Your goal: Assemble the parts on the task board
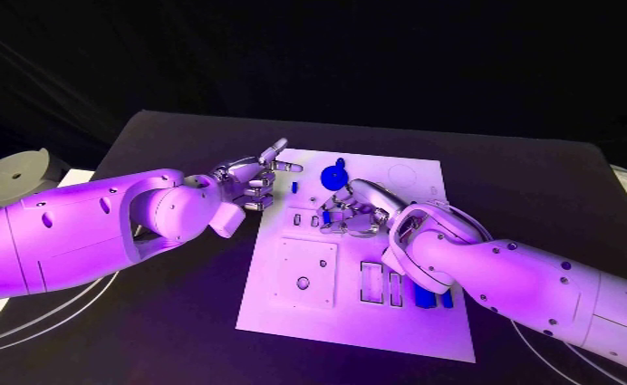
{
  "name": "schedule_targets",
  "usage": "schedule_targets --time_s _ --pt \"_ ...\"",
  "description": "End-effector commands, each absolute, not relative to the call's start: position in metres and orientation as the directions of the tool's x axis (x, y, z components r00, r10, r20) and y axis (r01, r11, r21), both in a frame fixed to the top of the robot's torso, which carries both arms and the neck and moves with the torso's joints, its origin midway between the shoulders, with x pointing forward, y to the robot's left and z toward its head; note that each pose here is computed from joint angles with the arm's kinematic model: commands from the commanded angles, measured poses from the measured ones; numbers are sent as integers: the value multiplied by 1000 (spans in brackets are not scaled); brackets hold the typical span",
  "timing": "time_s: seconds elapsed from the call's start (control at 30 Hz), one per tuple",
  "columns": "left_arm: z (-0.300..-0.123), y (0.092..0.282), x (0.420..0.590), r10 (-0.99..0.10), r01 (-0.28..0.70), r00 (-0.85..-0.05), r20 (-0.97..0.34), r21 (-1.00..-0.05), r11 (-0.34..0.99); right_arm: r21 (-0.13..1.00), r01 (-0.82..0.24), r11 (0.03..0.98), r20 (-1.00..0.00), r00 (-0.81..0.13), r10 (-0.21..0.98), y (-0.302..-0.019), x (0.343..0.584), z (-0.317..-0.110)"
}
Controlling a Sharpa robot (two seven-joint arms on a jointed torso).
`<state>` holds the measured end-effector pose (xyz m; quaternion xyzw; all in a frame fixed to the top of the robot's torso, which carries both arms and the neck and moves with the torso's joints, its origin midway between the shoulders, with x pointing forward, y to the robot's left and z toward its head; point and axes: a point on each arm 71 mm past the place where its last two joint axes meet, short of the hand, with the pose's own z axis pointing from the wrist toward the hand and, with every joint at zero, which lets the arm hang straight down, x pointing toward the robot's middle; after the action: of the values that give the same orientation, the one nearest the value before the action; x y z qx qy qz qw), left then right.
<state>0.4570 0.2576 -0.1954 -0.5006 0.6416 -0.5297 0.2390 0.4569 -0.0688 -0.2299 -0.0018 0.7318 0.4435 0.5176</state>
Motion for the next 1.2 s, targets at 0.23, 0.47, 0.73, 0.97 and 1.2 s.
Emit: schedule_targets --time_s 0.23,0.47,0.73,0.97,1.2 --pt "-195 256 457 -889 -386 -397 226 -921 -62 641 -468 608 -763 -469 445 -68 456 -231" --pt "-195 257 457 -889 -386 -397 226 -920 -62 643 -473 602 -763 -464 450 -67 455 -230" --pt "-195 257 457 -890 -386 -396 226 -920 -62 653 -477 588 -755 -460 467 -66 454 -228" --pt "-196 257 458 -888 -391 -399 227 -919 -59 697 -479 533 -717 -478 508 -68 450 -223" --pt "-196 258 459 -892 -392 -395 220 -919 -54 799 -411 439 -601 -573 557 -77 445 -211"
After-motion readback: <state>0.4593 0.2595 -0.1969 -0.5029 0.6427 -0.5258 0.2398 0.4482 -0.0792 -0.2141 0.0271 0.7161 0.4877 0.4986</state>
